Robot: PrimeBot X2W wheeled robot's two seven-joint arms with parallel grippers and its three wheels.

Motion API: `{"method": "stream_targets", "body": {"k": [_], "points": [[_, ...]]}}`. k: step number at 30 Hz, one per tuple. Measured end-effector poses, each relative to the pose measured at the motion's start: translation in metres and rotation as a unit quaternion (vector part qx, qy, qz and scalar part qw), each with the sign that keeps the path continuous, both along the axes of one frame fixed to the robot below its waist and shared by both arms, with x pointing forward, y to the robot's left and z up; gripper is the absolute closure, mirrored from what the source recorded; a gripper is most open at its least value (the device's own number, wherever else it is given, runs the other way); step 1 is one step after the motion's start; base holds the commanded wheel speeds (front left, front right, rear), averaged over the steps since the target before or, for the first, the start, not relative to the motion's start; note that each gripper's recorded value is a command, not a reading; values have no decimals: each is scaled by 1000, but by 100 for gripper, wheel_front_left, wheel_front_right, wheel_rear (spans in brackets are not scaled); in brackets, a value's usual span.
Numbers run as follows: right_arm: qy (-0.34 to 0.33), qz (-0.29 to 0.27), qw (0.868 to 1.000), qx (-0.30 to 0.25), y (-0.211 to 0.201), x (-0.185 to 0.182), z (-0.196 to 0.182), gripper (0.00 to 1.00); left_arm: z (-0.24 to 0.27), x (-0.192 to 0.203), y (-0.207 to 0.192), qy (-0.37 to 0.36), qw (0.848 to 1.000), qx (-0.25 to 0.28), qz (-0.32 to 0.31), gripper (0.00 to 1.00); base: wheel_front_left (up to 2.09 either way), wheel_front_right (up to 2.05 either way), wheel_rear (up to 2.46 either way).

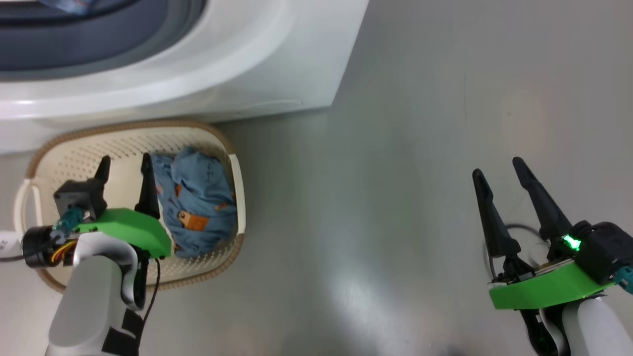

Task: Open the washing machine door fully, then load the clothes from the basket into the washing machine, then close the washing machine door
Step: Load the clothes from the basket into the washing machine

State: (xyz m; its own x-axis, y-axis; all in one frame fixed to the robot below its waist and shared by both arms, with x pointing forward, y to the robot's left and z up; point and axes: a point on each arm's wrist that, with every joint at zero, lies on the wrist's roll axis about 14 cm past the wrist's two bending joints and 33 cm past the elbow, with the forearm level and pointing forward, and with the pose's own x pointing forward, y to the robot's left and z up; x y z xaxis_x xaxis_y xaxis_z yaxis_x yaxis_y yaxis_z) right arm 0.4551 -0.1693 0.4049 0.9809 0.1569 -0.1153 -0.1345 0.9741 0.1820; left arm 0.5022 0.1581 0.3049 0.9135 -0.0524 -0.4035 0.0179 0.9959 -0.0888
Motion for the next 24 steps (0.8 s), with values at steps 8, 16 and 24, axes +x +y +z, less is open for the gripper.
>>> {"method": "stream_targets", "body": {"k": [8,16,24], "points": [[41,-8,999,-5,-6,7,-41,0,-78,-18,-4,112,994,-6,-14,0,0,0,0],[66,-6,998,-7,-5,11,-70,0,-122,-22,-18,173,984,-17,-46,0,0,0,0],[83,-7,996,-4,-4,14,-91,0,-157,-36,-23,244,967,-18,-66,0,0,0,0]]}}
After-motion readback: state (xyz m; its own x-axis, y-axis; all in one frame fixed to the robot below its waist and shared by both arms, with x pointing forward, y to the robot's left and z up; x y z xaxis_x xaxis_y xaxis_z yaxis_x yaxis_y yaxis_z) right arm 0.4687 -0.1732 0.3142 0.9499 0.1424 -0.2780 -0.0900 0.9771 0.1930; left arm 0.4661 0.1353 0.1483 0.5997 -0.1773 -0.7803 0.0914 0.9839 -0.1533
